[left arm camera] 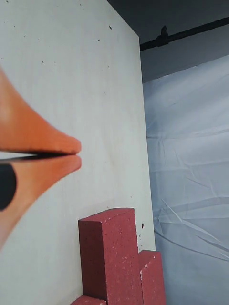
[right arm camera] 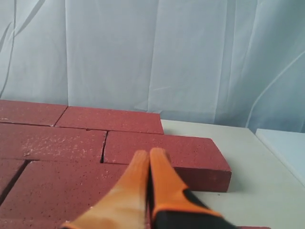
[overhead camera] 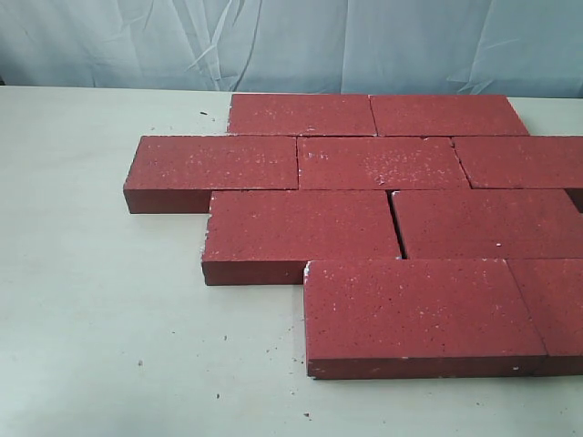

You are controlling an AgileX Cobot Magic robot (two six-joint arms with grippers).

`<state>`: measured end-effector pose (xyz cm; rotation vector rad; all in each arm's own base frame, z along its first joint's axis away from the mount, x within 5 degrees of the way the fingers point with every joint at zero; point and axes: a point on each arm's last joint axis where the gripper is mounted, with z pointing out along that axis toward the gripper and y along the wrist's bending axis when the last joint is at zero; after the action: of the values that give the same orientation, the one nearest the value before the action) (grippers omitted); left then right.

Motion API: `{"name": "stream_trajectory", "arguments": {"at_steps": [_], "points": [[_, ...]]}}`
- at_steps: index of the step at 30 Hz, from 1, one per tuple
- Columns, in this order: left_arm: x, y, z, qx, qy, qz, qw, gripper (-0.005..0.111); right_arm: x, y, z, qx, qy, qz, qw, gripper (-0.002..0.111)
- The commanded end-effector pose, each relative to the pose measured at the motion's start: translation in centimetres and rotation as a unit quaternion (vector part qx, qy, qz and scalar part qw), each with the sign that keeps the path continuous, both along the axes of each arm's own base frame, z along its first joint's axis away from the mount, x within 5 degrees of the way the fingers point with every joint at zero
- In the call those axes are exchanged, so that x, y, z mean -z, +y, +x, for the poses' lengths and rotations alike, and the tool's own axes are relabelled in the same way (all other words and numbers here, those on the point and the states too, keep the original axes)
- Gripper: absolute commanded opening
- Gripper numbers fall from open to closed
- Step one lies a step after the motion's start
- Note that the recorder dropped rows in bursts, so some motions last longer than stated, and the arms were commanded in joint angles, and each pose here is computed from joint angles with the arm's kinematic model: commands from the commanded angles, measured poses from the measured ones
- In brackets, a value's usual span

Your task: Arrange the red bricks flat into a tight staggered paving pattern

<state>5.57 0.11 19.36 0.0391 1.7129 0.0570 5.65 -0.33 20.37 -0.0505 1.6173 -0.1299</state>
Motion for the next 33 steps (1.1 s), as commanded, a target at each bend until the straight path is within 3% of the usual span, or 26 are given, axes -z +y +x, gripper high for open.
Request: {"name": "stream_trajectory", "arguments": {"at_steps": [1, 8, 33], "points": [[0.1, 0.0, 0.0, 0.000, 0.000, -0.005, 1.000, 0.000, 0.8, 0.0, -0.1, 0.004, 0.029, 0.006, 1.000, -0.001], [0.1, 0.0, 0.0, 0.000, 0.000, -0.005, 1.000, 0.000, 2.0, 0.0, -0.3, 0.006, 0.096, 0.020, 0.995, -0.001], [0.1, 0.0, 0.0, 0.000, 0.000, -0.005, 1.000, 0.000, 2.0, 0.0, -0.3, 0.007, 0.096, 0.021, 0.995, -0.001]]}}
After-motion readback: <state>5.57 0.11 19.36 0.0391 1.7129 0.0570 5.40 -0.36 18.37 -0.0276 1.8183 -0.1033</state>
